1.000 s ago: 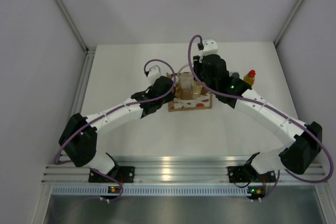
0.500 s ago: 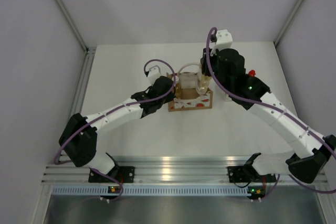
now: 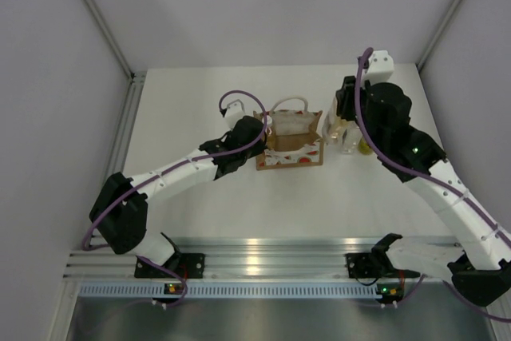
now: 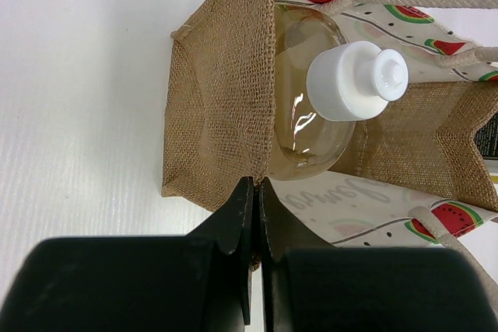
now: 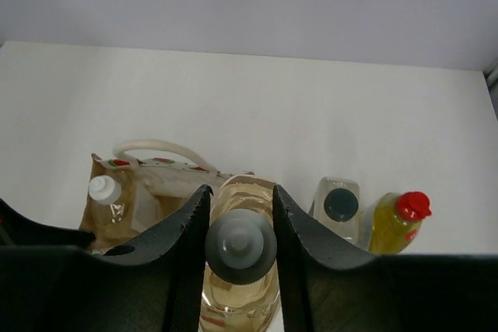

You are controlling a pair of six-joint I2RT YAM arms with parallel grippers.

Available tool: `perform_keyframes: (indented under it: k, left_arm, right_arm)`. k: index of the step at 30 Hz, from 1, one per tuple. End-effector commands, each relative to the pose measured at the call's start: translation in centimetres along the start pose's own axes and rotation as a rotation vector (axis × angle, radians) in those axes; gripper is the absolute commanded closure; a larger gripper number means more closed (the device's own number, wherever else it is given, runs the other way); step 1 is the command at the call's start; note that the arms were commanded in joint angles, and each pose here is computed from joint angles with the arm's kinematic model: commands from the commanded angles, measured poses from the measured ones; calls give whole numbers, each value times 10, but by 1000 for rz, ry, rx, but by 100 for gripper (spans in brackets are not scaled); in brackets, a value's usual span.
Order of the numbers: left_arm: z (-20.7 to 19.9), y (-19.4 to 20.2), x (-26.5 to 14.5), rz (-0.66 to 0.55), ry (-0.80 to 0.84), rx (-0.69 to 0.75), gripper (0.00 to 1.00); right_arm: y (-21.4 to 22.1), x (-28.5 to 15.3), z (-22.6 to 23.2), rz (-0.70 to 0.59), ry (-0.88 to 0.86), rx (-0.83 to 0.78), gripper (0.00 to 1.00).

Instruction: Take the personal care products out of the canvas bag

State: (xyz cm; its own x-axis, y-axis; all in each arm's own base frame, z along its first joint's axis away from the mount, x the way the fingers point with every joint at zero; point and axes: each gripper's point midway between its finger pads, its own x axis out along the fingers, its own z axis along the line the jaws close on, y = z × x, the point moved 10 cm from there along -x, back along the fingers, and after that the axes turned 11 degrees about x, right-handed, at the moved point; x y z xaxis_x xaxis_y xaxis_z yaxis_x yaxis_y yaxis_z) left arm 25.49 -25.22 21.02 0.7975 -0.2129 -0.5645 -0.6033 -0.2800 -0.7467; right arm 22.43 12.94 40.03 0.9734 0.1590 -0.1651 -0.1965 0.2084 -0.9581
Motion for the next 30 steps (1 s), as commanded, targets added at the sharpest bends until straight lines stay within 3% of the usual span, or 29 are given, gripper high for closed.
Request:
perform_keyframes:
  k: [1, 14, 30]
  left_arm:
    - [-6, 0, -8, 31, 38, -4, 100]
    - [-8, 0, -11, 38, 57, -4, 100]
    - [-8, -2, -12, 36, 63, -5, 100]
  right_arm:
    - [-31, -21, -15, -191, 19, 105, 100]
    - [36, -21, -89, -196, 208, 163, 100]
    - [74, 9, -157, -382, 666, 239, 100]
